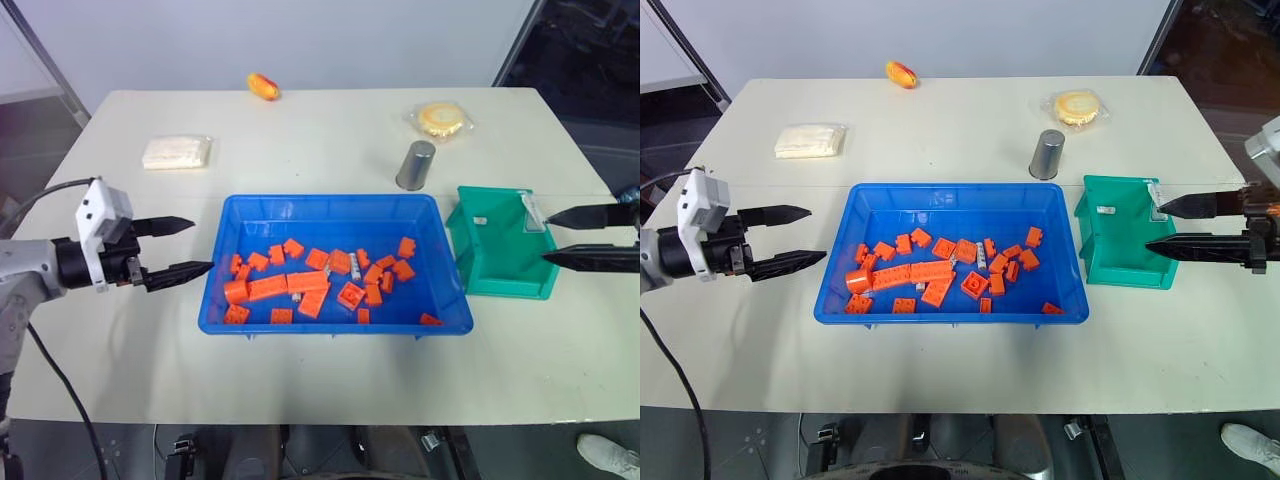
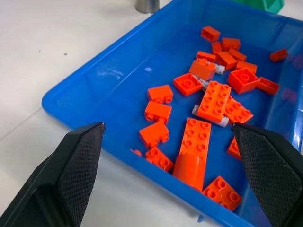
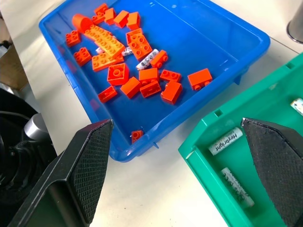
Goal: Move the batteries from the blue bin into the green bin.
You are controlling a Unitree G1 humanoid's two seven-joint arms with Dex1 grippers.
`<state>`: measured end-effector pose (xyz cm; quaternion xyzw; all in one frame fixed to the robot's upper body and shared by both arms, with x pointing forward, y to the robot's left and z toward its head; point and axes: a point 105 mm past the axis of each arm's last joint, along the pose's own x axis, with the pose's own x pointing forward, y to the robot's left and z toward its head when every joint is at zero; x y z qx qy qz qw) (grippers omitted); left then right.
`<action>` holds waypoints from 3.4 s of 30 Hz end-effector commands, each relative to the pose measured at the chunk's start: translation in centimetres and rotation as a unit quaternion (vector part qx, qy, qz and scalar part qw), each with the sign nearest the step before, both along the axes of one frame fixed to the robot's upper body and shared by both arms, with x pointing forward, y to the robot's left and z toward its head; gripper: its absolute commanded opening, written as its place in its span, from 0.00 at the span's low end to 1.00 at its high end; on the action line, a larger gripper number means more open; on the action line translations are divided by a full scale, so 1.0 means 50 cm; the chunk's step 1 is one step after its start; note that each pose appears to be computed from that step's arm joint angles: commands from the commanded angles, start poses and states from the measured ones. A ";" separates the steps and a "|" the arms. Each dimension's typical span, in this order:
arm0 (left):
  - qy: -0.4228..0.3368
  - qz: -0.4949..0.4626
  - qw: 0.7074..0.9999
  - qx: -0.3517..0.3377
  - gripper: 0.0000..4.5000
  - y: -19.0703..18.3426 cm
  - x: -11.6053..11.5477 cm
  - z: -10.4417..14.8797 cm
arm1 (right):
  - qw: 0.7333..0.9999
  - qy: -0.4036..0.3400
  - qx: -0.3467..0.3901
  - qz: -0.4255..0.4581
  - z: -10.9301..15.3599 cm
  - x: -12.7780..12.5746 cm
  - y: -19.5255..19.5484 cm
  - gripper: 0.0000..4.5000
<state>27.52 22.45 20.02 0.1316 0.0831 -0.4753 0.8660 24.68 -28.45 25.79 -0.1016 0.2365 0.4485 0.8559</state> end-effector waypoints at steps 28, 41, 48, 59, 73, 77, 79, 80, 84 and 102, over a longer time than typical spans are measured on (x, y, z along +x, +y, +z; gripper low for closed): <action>-0.019 -0.004 1.000 0.014 1.00 -0.006 0.004 0.013 | 0.999 -0.013 -0.021 -0.026 -0.038 0.003 -0.009 0.99; -0.023 -0.021 1.000 0.005 1.00 -0.032 0.014 0.014 | 0.991 -0.080 -0.015 0.107 -0.049 0.068 0.168 0.99; -0.019 -0.025 0.999 0.007 1.00 -0.043 -0.009 0.021 | 0.964 -0.100 0.029 0.245 -0.049 0.085 0.327 0.99; -0.023 -0.021 0.999 0.010 1.00 -0.056 -0.045 0.025 | 0.960 -0.116 -0.007 0.254 -0.141 0.181 0.459 0.99; -0.036 -0.003 0.999 -0.009 1.00 -0.066 -0.045 0.018 | 0.933 -0.105 -0.056 0.341 -0.191 0.129 0.507 0.99; -0.039 -0.004 0.999 -0.012 1.00 -0.068 -0.040 0.018 | 0.932 -0.095 -0.069 0.343 -0.217 0.126 0.505 0.99; -0.040 -0.004 0.999 -0.012 1.00 -0.070 -0.038 0.018 | 0.935 -0.093 -0.074 0.333 -0.228 0.136 0.505 0.99; -0.041 -0.005 0.999 -0.013 1.00 -0.071 -0.037 0.018 | 0.937 -0.094 -0.078 0.327 -0.234 0.143 0.505 0.99; -0.044 -0.004 0.999 -0.014 1.00 -0.073 -0.034 0.019 | 0.943 -0.102 -0.090 0.303 -0.246 0.168 0.509 0.99; -0.048 0.009 0.999 -0.010 1.00 -0.068 -0.034 0.015 | 0.941 -0.114 -0.072 0.310 -0.227 0.169 0.536 0.27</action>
